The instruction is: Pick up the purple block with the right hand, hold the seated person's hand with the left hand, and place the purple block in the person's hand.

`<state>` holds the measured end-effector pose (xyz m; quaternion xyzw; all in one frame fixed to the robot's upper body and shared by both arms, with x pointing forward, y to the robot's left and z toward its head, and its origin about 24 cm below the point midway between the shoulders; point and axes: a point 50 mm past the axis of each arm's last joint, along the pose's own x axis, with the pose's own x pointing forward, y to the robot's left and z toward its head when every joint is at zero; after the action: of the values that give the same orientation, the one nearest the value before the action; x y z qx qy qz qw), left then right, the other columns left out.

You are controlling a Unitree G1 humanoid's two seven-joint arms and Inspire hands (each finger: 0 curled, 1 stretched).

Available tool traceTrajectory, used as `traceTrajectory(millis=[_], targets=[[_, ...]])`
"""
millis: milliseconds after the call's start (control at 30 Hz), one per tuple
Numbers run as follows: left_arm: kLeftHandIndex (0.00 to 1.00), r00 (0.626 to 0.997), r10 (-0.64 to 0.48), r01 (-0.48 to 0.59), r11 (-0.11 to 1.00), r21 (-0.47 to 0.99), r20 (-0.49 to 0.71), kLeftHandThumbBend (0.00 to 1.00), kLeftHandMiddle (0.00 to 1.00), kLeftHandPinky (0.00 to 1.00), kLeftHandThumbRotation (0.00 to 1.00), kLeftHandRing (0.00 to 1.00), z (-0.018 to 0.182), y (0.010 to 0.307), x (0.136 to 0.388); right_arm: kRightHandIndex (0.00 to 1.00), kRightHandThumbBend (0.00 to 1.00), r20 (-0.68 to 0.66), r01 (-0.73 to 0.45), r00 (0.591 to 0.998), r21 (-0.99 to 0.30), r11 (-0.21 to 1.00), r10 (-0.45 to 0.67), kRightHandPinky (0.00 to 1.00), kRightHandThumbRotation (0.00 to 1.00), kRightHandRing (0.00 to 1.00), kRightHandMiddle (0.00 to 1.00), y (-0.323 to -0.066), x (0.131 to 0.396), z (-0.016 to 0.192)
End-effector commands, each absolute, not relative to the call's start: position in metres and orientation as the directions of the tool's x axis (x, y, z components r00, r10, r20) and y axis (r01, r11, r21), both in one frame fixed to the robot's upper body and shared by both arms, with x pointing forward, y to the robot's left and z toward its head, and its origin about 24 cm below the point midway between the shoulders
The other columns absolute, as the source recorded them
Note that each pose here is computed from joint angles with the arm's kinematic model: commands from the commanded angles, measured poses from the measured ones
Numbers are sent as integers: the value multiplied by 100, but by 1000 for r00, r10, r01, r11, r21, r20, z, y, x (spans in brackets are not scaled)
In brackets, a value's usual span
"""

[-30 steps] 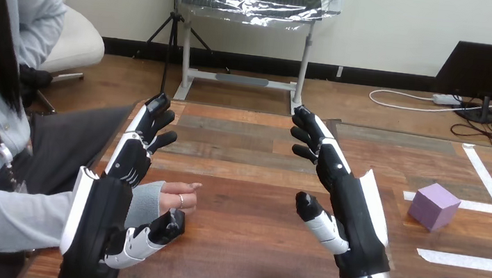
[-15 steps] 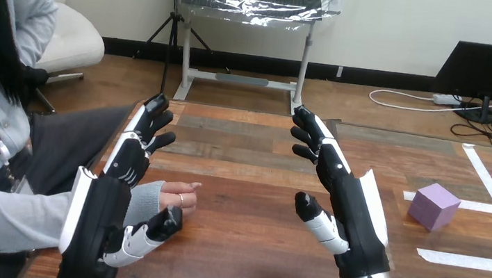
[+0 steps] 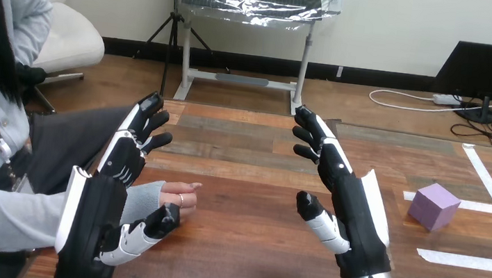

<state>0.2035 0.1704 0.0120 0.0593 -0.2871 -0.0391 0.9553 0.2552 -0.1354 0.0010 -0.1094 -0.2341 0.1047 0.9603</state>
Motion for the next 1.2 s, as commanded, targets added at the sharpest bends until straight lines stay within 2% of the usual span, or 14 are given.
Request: traceTrajectory(millis=[0,600,1167], targets=[[91,773,-125,46,989,141,622,100,93,81,76,90,30,167,216,92,100,531,-106,812,-274,956,242,83,95,89,92,-139,274,28],[90,775,-110,36,991,131,622,100,92,80,78,88,29,169,215,93,100,560,-11,793,-381,925,240,82,97,90,93,-160,289,45],[90,775,-113,31,989,141,622,100,91,79,77,88,29,169,216,90,100,634,140,746,-447,883,203,75,97,86,89,-178,309,83]])
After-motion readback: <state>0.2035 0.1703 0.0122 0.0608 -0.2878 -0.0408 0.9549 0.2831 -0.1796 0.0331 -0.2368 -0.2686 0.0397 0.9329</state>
